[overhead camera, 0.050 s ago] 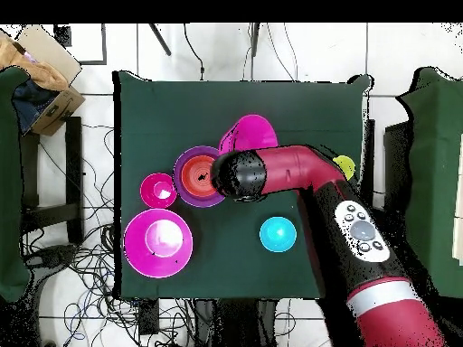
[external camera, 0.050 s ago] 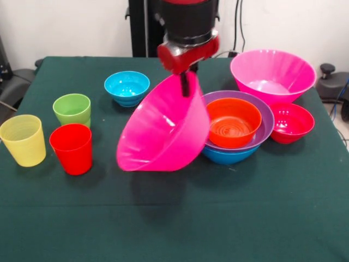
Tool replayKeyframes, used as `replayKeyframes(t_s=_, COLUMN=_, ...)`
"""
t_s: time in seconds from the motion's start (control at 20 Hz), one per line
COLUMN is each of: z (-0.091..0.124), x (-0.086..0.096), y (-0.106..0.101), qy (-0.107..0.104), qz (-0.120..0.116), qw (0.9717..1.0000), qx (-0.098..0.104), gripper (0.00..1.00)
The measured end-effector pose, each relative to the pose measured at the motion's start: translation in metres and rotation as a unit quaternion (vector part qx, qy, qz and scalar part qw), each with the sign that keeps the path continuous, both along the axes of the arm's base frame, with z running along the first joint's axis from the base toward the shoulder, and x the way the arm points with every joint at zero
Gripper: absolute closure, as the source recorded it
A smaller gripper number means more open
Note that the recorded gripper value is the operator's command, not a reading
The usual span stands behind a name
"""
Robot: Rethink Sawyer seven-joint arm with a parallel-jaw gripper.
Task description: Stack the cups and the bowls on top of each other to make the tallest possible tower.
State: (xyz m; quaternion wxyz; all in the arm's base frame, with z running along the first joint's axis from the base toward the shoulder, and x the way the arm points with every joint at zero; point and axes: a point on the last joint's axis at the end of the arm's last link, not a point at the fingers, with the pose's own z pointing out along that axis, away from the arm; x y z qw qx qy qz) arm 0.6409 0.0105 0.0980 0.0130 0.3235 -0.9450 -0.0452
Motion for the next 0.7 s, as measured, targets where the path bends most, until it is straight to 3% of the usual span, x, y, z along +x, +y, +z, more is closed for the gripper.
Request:
replayKeyframes(t_s=0.25, z=0.032, x=0.006, y=0.030, qy=0.000, qz=0.021, qw=0.9997, qx=-0.014, gripper=1.00)
replayKeyframes(t_s=0.7, z=0.058, x=0.014, y=0.044, qy=-0.020, qz=0.029, qw=0.9990, qx=-0.029, gripper=1.00)
